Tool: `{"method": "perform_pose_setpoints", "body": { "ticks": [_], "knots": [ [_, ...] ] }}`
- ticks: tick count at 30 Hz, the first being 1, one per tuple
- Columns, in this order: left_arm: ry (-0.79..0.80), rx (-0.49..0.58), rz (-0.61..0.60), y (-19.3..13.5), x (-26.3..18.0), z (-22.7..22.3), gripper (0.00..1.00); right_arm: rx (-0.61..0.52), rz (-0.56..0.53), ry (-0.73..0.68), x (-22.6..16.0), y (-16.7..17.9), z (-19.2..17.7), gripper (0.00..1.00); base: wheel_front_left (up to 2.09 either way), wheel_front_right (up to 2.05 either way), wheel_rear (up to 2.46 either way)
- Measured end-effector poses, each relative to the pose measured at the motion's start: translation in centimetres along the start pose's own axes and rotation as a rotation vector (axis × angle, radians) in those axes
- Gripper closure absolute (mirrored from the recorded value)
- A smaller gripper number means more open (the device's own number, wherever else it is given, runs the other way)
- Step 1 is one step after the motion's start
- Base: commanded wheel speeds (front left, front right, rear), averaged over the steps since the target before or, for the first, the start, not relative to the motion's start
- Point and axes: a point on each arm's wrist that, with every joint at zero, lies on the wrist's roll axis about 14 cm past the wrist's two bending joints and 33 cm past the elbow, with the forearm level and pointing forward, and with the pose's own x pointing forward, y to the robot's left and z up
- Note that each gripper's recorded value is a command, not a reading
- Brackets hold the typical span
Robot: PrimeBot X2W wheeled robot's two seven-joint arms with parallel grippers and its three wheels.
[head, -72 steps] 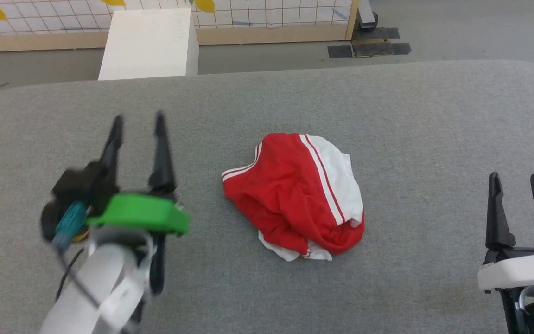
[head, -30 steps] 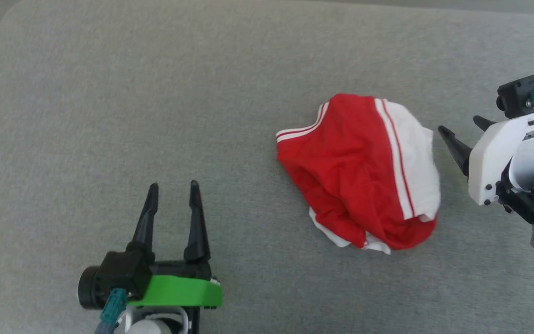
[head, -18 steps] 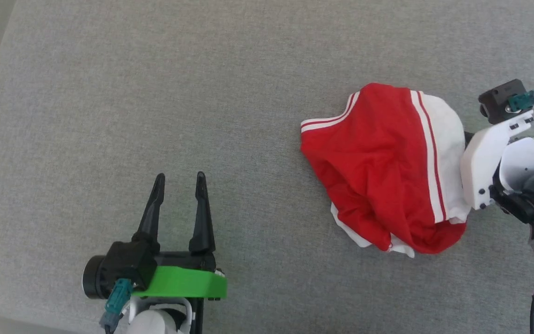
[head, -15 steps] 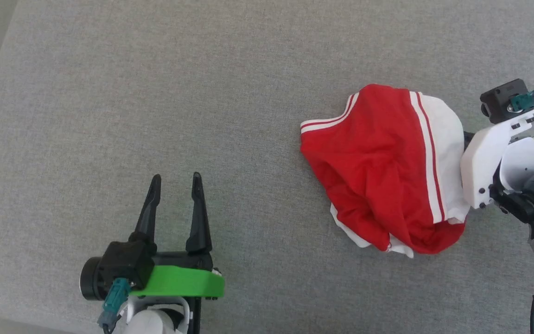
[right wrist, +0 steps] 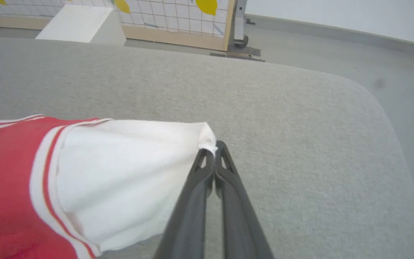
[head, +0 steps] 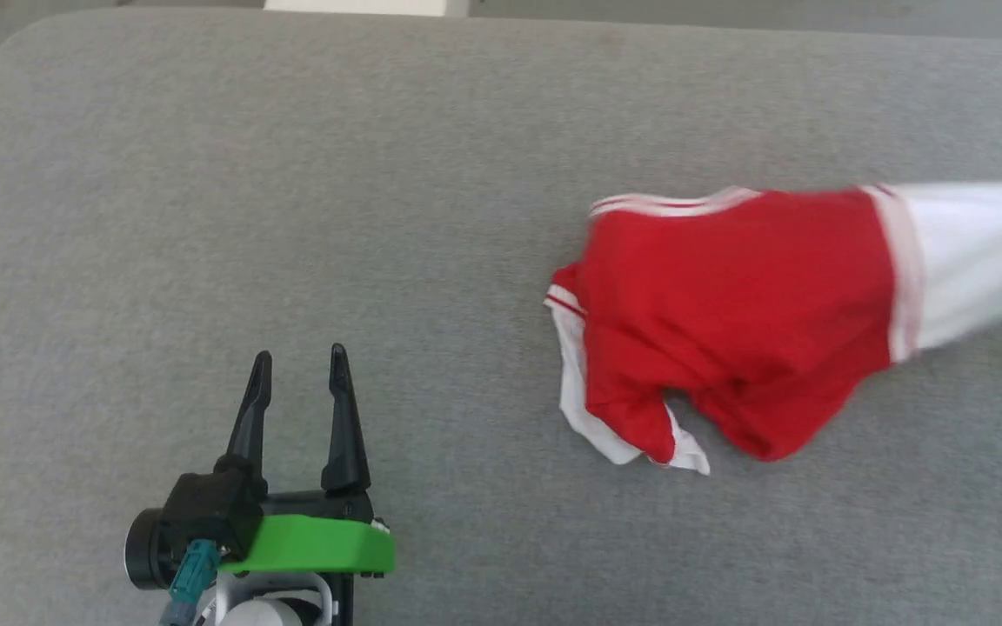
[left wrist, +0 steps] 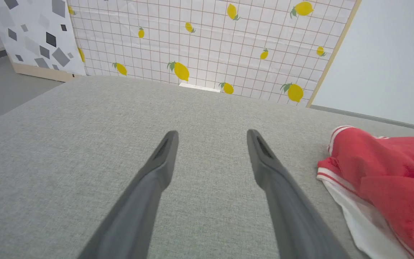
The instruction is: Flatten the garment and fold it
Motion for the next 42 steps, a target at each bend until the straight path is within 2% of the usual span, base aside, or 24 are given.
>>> {"method": "perform_pose_setpoints", "body": {
  "ticks": [3,8,12,15,16,17,21,25,29,31,35,39,42],
  "knots": [
    [0.008,-0.003,-0.033,-1.0,0.3,-0.4,0.00,0.031,-0.143,0.086,-2.2,-5.1,-3.6,1.00,0.00,0.00,0.00],
    [0.042,-0.001,-0.046,-1.2,0.7,-1.7,0.00,0.061,-0.322,0.241,-4.7,-10.8,-9.7,1.00,0.00,0.00,0.00],
    [0.066,0.008,-0.053,-1.2,1.1,-2.7,0.00,0.020,-0.401,0.330,-5.5,-12.9,-13.0,1.00,0.00,0.00,0.00],
    [0.076,0.013,-0.055,-1.2,1.4,-3.1,0.00,0.008,-0.410,0.356,-5.5,-13.0,-14.5,1.00,0.00,0.00,0.00],
    [0.076,0.013,-0.058,-1.3,1.5,-3.2,0.00,0.003,-0.403,0.351,-5.3,-12.7,-14.6,0.83,0.00,0.00,0.00],
    [0.076,0.014,-0.059,-1.3,1.5,-3.2,0.00,0.002,-0.395,0.334,-5.0,-12.4,-14.4,0.00,0.00,0.00,0.00],
    [0.070,0.015,-0.066,-1.4,1.4,-2.9,0.00,0.004,-0.350,0.204,-3.6,-10.7,-11.4,0.00,0.00,0.00,0.00],
    [0.040,0.011,-0.082,-1.7,1.3,-1.8,0.00,0.009,-0.281,-0.005,-3.3,-8.2,-5.9,0.00,0.00,0.00,0.00],
    [0.002,0.004,-0.103,-2.2,0.9,-0.4,0.00,0.017,-0.229,-0.283,-5.3,-5.7,0.5,0.00,0.00,0.00,0.00],
    [-0.016,0.000,-0.111,-2.4,0.6,0.3,0.00,-0.006,-0.207,-0.396,-6.9,-4.3,2.5,0.00,0.00,0.00,0.00],
    [-0.044,0.008,-0.136,-2.7,-0.2,1.3,0.00,-0.003,-0.186,-0.514,-10.1,-1.0,2.1,0.00,0.00,0.00,0.00],
    [-0.071,0.044,-0.148,-2.8,-1.2,2.3,0.00,0.060,-0.190,-0.531,-12.6,1.6,-0.7,0.00,0.00,0.00,0.00],
    [-0.063,0.059,-0.159,-2.9,-1.9,2.1,0.00,0.079,-0.202,-0.525,-14.0,1.9,-2.2,0.00,0.00,0.00,0.00]
  ]
}}
